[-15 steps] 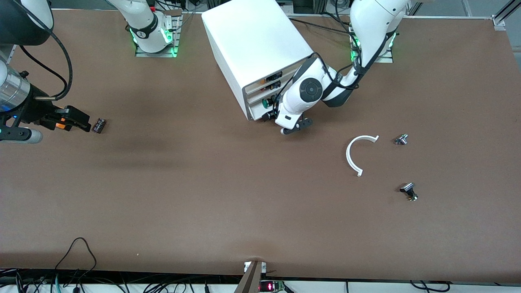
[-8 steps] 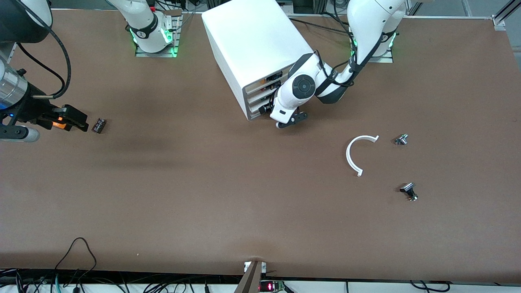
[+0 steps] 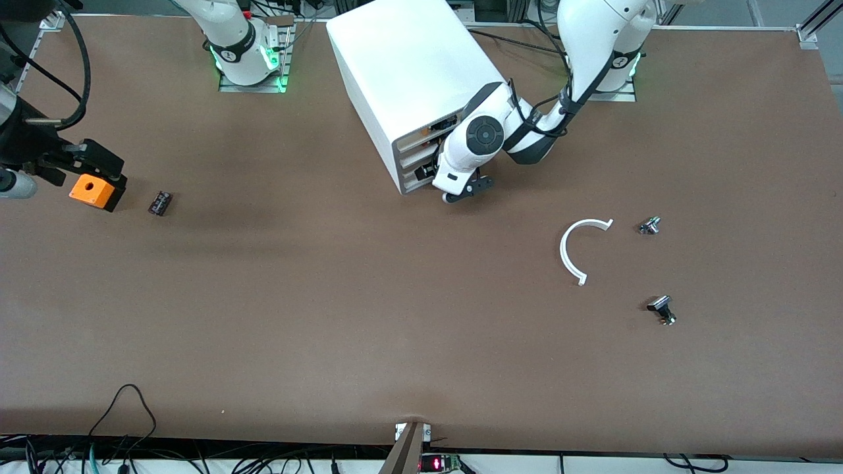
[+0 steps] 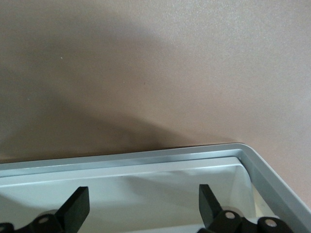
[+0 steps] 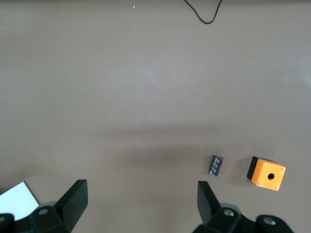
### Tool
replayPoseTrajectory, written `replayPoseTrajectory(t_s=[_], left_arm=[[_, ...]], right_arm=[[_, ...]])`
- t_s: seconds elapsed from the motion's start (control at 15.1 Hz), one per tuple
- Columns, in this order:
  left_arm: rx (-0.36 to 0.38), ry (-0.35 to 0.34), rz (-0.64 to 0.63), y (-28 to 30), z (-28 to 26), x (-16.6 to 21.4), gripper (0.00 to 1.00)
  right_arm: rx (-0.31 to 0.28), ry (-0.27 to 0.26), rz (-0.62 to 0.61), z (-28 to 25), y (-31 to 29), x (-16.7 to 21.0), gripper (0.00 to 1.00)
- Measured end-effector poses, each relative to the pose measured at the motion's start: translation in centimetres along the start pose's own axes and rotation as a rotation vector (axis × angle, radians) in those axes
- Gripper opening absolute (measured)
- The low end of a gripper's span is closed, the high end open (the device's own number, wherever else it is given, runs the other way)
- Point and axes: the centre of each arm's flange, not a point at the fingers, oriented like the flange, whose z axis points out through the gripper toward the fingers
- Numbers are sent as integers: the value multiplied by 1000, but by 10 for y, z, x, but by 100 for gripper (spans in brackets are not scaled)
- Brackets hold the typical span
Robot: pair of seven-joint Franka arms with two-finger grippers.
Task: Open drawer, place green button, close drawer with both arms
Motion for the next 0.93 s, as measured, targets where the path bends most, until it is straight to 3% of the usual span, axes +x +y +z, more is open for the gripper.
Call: replayPoseTrajectory(t_s=[0.33,0.46,0.66,0.93], left_arm=[[0,-3,-7,2,-7,6,100],[35,-7,-9,4,-28,25,100],[144,63,36,3,-90,71,100],[201,98,129,-9,-182,120,100]], right_arm=[[-2,-16,0,-8,1,-4,100],[-2,-14,2,-10,0,-5,100],[-2,-15,8,-14,0,-8,100],[-4,-28,9,-13,0,-10,100]])
